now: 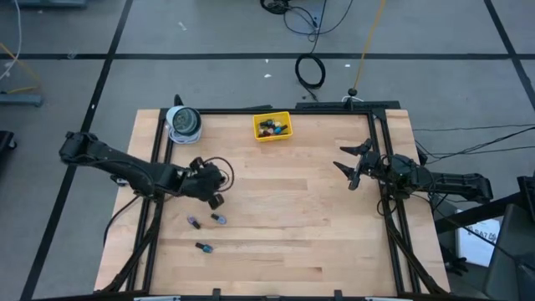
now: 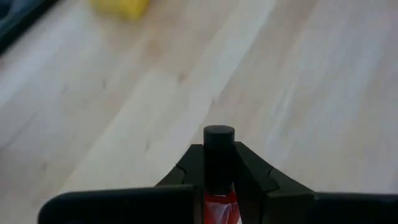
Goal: Pick & Place Nail Polish
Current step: Put the red nail polish bottle into the yellow bin
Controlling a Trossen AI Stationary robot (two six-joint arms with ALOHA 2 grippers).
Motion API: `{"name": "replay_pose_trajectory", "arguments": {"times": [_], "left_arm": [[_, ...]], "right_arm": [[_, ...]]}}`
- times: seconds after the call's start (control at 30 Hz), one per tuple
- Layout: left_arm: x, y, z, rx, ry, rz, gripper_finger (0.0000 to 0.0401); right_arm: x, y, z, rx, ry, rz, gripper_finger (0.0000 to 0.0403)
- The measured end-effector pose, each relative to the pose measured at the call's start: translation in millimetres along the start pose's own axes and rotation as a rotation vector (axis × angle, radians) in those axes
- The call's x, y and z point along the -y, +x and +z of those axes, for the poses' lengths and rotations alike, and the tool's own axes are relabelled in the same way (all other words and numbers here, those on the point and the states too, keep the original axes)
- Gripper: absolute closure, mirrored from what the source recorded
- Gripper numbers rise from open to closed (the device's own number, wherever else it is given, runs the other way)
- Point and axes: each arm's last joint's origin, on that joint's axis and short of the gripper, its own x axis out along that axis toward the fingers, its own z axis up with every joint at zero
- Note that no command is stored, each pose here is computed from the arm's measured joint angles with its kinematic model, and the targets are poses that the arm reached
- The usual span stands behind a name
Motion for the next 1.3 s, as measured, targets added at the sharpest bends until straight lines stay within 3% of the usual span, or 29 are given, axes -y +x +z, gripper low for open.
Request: {"name": "replay_pose_trajectory", "arguments": {"times": [0.2,0.37,0.73,0.87,1.0,1.3], "left_arm": [[5,-19,25,0.239,-0.039,-0.163,0.0364],[12,-34,42,0.39,-0.033,-0.362,0.0364],[31,-67,65,0.613,0.045,-0.996,0.0364],[39,-80,68,0.686,0.082,-1.159,0.0364],[44,-91,66,0.736,0.099,-1.246,0.036],[53,-100,59,0.765,0.152,-1.28,0.0364]], "right_arm": [[0,0,0,0.0,0.0,0.0,0.0135],[0,0,0,0.0,0.0,0.0,0.0135],[0,0,0,-0.001,0.018,0.0,0.0135],[0,0,-1,-0.006,0.017,0.001,0.0135],[0,0,-1,-0.007,0.017,0.0,0.0135],[0,0,-1,-0.007,0.017,0.0,0.0135]]}}
